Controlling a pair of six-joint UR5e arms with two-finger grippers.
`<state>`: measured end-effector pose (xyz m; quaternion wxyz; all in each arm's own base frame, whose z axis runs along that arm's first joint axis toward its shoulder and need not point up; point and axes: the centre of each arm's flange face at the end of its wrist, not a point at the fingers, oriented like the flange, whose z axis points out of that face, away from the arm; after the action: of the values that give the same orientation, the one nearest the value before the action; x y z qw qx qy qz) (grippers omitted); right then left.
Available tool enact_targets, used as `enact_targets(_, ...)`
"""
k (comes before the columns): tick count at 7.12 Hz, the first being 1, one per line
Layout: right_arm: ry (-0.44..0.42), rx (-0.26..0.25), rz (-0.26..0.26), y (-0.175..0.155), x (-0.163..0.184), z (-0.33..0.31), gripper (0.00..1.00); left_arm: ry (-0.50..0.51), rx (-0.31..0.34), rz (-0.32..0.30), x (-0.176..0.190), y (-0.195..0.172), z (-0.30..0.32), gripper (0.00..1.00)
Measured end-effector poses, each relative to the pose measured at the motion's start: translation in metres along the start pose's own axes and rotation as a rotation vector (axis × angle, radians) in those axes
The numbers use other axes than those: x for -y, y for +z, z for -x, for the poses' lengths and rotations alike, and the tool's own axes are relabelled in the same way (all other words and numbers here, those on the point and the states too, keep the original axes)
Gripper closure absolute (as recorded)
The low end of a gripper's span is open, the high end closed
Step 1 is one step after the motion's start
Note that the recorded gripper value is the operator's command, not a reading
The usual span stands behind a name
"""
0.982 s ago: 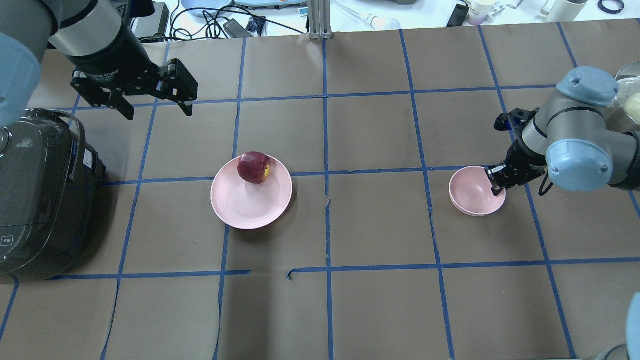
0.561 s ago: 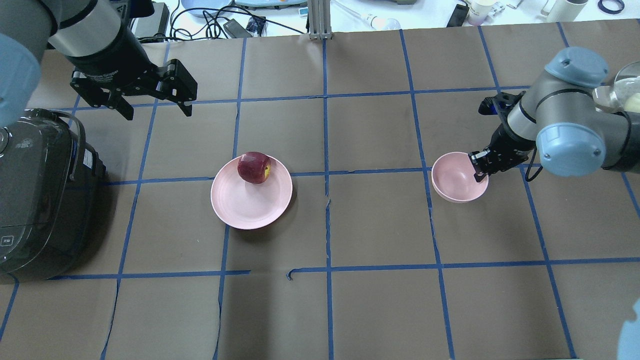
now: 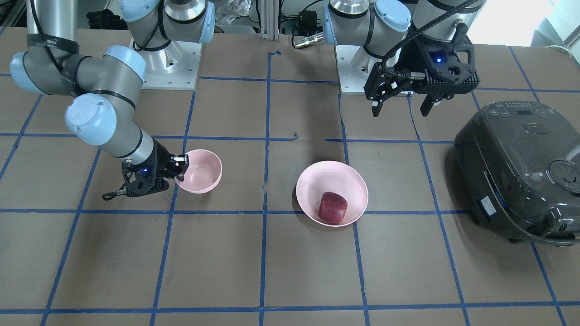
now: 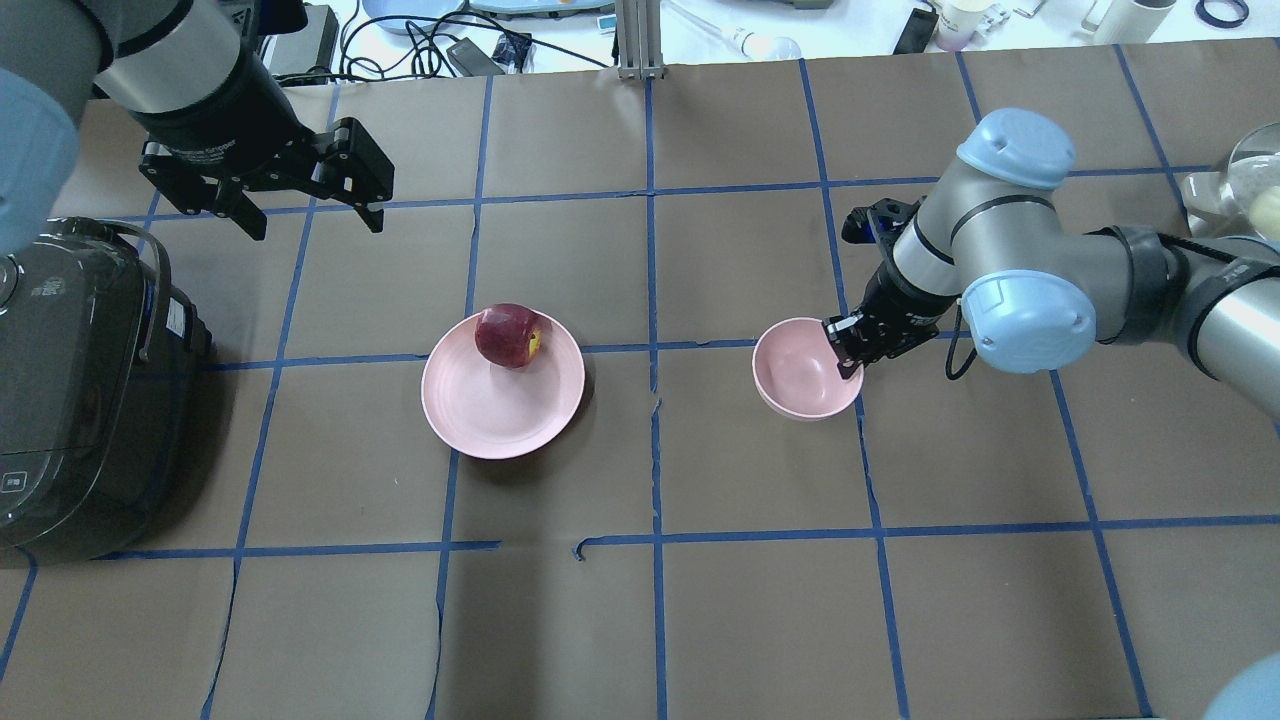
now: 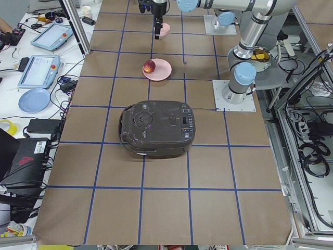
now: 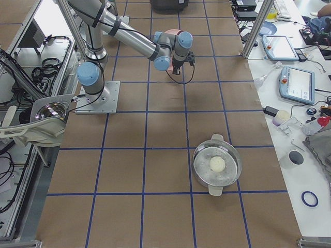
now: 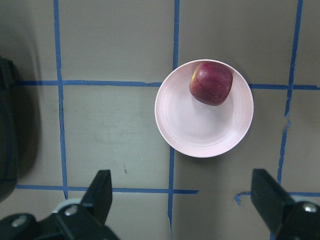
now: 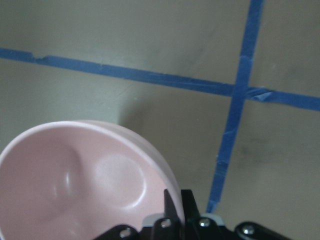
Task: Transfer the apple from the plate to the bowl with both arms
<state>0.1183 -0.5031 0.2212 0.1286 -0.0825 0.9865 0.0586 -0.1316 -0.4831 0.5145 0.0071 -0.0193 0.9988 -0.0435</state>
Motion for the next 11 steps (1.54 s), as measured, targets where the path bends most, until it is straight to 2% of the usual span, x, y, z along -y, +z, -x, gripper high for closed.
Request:
enact_targets(1, -0.003, 0.055, -0.006, 0.014, -0.004, 0.006, 1.00, 0.000, 0.000, 0.000, 0.000, 0.000, 0.000, 0.00)
enact_targets(3, -0.003, 0.090, -0.007, 0.032, -0.005, 0.007, 1.00, 0.000, 0.000, 0.000, 0.000, 0.000, 0.000, 0.00)
enact_targets(4, 0.000, 0.086, 0.004, 0.039, -0.004, 0.004, 0.53, 0.000, 0.000, -0.001, 0.000, 0.000, 0.000, 0.00)
enact_targets(5, 0.011, 0.068, 0.012, 0.042, -0.003, 0.001, 0.01, -0.002, 0.000, -0.002, 0.000, -0.001, 0.001, 0.00)
enact_targets(8, 0.146, 0.027, -0.016, 0.023, 0.003, 0.008, 0.00, -0.005, 0.000, -0.005, 0.002, -0.002, 0.003, 0.00)
enact_targets(9, 0.153, 0.007, -0.029, 0.005, 0.006, 0.019, 0.00, -0.003, 0.002, -0.002, 0.005, 0.001, 0.003, 0.00)
enact_targets(11, 0.151, -0.061, -0.026, -0.054, 0.008, 0.033, 0.00, -0.006, -0.003, 0.006, 0.016, 0.020, 0.000, 0.00)
